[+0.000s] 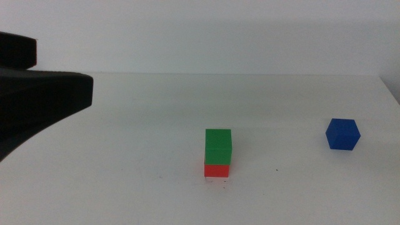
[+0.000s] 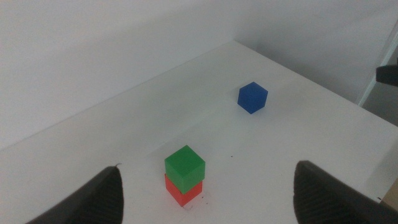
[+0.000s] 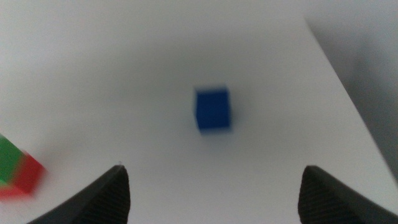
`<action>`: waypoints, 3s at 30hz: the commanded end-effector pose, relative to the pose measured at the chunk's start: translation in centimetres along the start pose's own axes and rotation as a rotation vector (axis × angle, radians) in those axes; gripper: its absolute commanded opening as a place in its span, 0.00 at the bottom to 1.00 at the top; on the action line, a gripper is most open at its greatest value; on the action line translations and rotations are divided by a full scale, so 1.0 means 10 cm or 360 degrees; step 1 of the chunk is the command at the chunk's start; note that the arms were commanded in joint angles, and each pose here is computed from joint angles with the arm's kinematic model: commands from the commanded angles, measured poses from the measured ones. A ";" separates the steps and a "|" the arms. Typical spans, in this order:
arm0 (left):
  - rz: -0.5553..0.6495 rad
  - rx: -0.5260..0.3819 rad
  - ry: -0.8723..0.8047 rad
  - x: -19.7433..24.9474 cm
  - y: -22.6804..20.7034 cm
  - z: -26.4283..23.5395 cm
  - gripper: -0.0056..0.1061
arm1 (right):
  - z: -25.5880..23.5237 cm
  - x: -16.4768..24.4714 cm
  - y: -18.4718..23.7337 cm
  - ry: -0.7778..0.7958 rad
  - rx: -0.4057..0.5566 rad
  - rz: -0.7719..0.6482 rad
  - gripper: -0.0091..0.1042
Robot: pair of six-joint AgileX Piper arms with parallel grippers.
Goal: Stack red cubes first, then green, then blue cubes in a specific spot.
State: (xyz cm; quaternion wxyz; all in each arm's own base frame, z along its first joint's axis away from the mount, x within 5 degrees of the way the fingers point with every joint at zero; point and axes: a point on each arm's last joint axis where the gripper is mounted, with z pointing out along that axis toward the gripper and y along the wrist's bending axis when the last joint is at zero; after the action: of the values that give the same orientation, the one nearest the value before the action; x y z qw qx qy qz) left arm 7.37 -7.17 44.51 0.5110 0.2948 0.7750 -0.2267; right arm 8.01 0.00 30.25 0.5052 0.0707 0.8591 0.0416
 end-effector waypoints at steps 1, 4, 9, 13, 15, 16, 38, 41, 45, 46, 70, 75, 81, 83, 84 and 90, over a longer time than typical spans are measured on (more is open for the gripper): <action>-0.0016 -0.0001 -0.0022 -0.01 0.00 -0.01 0.89 | 0.09 -0.20 0.00 0.0318 0.0138 -0.0115 0.80; -0.0016 -0.0001 -0.0029 -0.01 0.00 -0.01 0.89 | 0.29 -0.38 0.03 0.0470 0.0195 -0.0138 0.80; -0.0016 -0.0001 -0.0042 -0.02 0.00 -0.01 0.89 | 0.75 -0.40 0.07 0.0673 0.0212 -0.0144 0.80; -0.0016 -0.0001 -0.0042 -0.02 0.00 -0.01 0.89 | 1.07 -0.30 0.08 0.0861 0.0230 -0.0152 0.80; -0.0016 -0.0001 -0.0042 -0.02 0.00 -0.01 0.89 | 1.29 -0.29 0.10 0.0888 0.0243 -0.0078 0.80; -0.0016 -0.0001 -0.0042 -0.02 0.00 -0.01 0.89 | 1.35 -0.33 0.10 0.0862 0.0282 -0.0033 0.80; -0.0016 -0.0001 -0.0042 -0.02 0.00 -0.01 0.89 | 2.86 -0.84 0.35 0.1221 0.0140 -0.0281 0.80; -0.0016 -0.0001 -0.0042 -0.02 0.00 -0.01 0.89 | 3.07 -0.82 0.32 0.1285 0.0145 -0.0279 0.80; -0.0016 -0.0001 -0.0042 -0.02 0.00 -0.01 0.89 | 3.29 -0.75 0.23 0.1325 0.0174 -0.0255 0.80; -0.0016 -0.0001 -0.0042 -0.02 0.00 -0.01 0.89 | 3.33 -0.74 0.20 0.1331 0.0180 -0.0239 0.80; -0.0008 -0.0010 -0.0045 -0.02 0.01 -0.01 0.89 | 2.29 -1.01 1.91 0.1070 0.0199 -0.0324 0.10; -0.0008 -0.0011 -0.0050 -0.02 0.01 -0.01 0.89 | 1.96 -0.91 2.61 0.0989 0.0022 -0.0299 0.10; -0.0007 -0.0011 -0.0083 -0.04 0.01 -0.01 0.89 | 2.00 -0.77 2.89 0.1062 -0.0052 -0.0222 0.10; -0.0007 -0.0011 -0.0088 -0.05 0.01 -0.01 0.89 | 2.05 -0.72 2.95 0.1066 -0.0049 -0.0233 0.10; -0.0007 -0.0011 -0.0088 -0.05 0.01 -0.01 0.89 | 2.09 -0.70 2.97 0.1068 -0.0042 -0.0234 0.10; -0.0007 -0.0011 -0.0088 -0.05 0.01 -0.01 0.89 | 2.20 -0.58 2.99 0.1102 0.0000 -0.0254 0.10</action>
State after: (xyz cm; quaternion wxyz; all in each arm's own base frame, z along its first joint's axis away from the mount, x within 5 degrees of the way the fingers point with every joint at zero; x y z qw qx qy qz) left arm 7.50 -7.23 44.86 0.5270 0.2875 0.7651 -0.2329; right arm 32.35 28.61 28.58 0.1781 -0.0167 0.9834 0.0292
